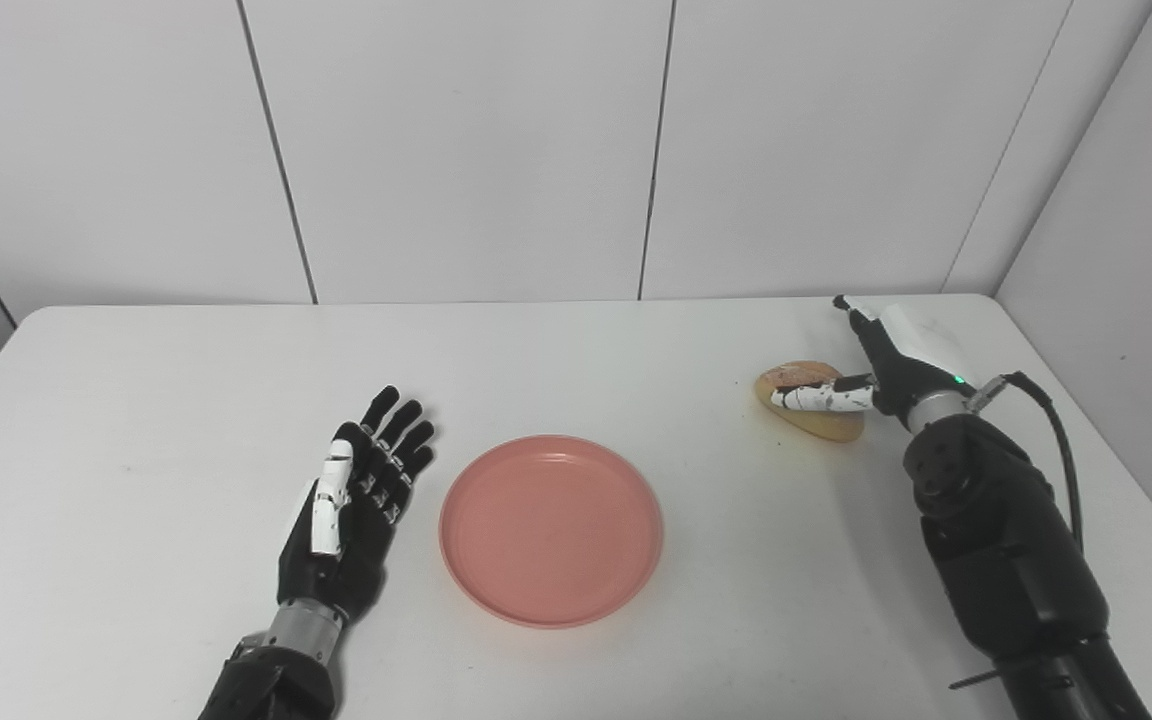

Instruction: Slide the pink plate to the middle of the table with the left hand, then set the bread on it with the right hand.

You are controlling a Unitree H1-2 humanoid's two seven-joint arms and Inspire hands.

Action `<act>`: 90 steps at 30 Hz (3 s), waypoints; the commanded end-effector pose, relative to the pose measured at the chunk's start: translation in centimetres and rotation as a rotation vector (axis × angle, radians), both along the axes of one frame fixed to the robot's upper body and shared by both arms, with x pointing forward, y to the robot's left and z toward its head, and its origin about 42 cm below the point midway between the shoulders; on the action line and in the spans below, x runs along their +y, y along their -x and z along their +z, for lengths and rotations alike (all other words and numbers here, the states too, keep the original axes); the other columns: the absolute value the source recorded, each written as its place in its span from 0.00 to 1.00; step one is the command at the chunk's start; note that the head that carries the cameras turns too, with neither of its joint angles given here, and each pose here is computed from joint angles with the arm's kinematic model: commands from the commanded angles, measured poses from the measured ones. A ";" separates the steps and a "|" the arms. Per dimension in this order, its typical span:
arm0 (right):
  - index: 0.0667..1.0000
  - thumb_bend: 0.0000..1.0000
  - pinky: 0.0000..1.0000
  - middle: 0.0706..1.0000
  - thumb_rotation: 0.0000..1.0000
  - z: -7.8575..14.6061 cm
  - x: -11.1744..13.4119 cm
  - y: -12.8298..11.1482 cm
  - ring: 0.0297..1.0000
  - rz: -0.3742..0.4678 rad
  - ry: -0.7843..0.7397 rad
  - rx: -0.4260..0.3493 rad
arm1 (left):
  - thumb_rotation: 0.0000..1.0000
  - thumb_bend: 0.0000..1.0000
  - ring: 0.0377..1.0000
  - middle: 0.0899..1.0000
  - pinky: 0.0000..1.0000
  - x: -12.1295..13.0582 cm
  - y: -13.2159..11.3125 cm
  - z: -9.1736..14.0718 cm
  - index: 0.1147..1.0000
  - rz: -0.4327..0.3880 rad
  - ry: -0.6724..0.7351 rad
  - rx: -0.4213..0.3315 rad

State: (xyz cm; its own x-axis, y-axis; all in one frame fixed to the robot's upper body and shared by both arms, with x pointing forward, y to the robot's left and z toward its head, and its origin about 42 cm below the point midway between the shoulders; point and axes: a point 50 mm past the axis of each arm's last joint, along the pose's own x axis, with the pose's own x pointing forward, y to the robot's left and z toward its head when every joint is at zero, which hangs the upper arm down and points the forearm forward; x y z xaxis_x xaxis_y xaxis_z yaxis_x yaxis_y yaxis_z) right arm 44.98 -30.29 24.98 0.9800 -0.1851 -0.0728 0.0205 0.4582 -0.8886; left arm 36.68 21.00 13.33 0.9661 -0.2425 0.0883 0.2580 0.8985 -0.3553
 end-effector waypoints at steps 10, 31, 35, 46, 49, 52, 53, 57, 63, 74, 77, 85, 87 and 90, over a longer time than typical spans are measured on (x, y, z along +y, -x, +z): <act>0.91 0.99 0.73 0.89 0.48 2.3 0.1 -2.9 0.84 -0.007 0.044 -0.059 | 1.00 0.35 0.93 0.94 0.97 1.4 0.9 -2.6 0.92 0.010 -0.014 0.118; 0.88 0.96 0.77 0.89 0.42 0.7 -0.2 -4.2 0.86 -0.009 -0.008 0.021 | 1.00 0.36 0.93 0.93 0.97 1.2 1.1 -2.5 0.91 0.009 -0.013 0.127; 0.86 0.96 0.75 0.88 0.40 0.6 -0.4 -4.3 0.84 -0.011 -0.019 0.026 | 1.00 0.36 0.93 0.93 0.96 1.2 1.1 -2.6 0.91 0.009 -0.016 0.124; 0.67 0.84 0.58 0.67 0.36 0.1 -1.0 -4.4 0.64 -0.035 0.008 0.024 | 1.00 0.36 0.93 0.93 0.96 0.9 1.2 -2.5 0.91 0.005 -0.008 0.124; 0.54 0.76 0.46 0.51 0.33 0.0 -1.0 -4.4 0.47 -0.040 0.011 0.027 | 1.00 0.36 0.92 0.92 0.96 0.9 1.2 -2.5 0.91 0.006 -0.010 0.124; 0.50 0.73 0.43 0.47 0.31 0.0 -1.0 -4.3 0.43 -0.039 0.009 0.039 | 1.00 0.36 0.92 0.92 0.96 0.9 1.3 -2.5 0.91 0.007 -0.012 0.127; 0.49 0.71 0.41 0.46 0.29 -0.1 -1.0 -4.3 0.42 -0.038 0.007 0.042 | 1.00 0.36 0.93 0.93 0.96 0.9 1.2 -2.5 0.91 0.007 -0.011 0.127; 0.48 0.65 0.38 0.47 0.22 -0.3 -1.2 -4.3 0.42 -0.033 -0.001 0.058 | 1.00 0.36 0.92 0.92 0.96 0.8 1.3 -2.4 0.91 0.006 -0.007 0.129; 0.44 0.53 0.34 0.43 0.15 -0.1 -1.1 -4.2 0.38 -0.022 -0.002 0.051 | 1.00 0.36 0.93 0.93 0.97 0.8 1.3 -2.4 0.92 0.004 -0.008 0.126; 0.39 0.52 0.33 0.39 0.15 2.2 0.1 -3.1 0.36 0.025 -0.003 -0.039 | 1.00 0.37 0.93 0.93 0.97 0.5 1.4 -2.4 0.91 0.004 -0.007 0.125; 0.42 0.52 0.33 0.40 0.17 3.3 0.7 -2.4 0.37 0.048 -0.006 -0.077 | 1.00 0.37 0.93 0.93 0.97 0.4 1.5 -2.2 0.91 0.004 -0.011 0.126; 0.44 0.52 0.34 0.41 0.14 6.1 3.4 -0.5 0.38 0.137 -0.042 -0.165 | 1.00 0.37 0.93 0.93 0.97 0.0 1.6 -2.3 0.92 0.007 -0.006 0.122; 0.45 0.52 0.34 0.41 0.15 6.6 4.3 -0.1 0.38 0.158 -0.040 -0.173 | 1.00 0.37 0.93 0.93 0.97 -0.1 1.6 -2.3 0.92 0.006 -0.007 0.120; 0.47 0.53 0.35 0.42 0.14 7.2 5.7 0.5 0.39 0.208 -0.043 -0.188 | 1.00 0.38 0.92 0.92 0.96 -0.4 1.7 -2.2 0.91 0.010 -0.014 0.123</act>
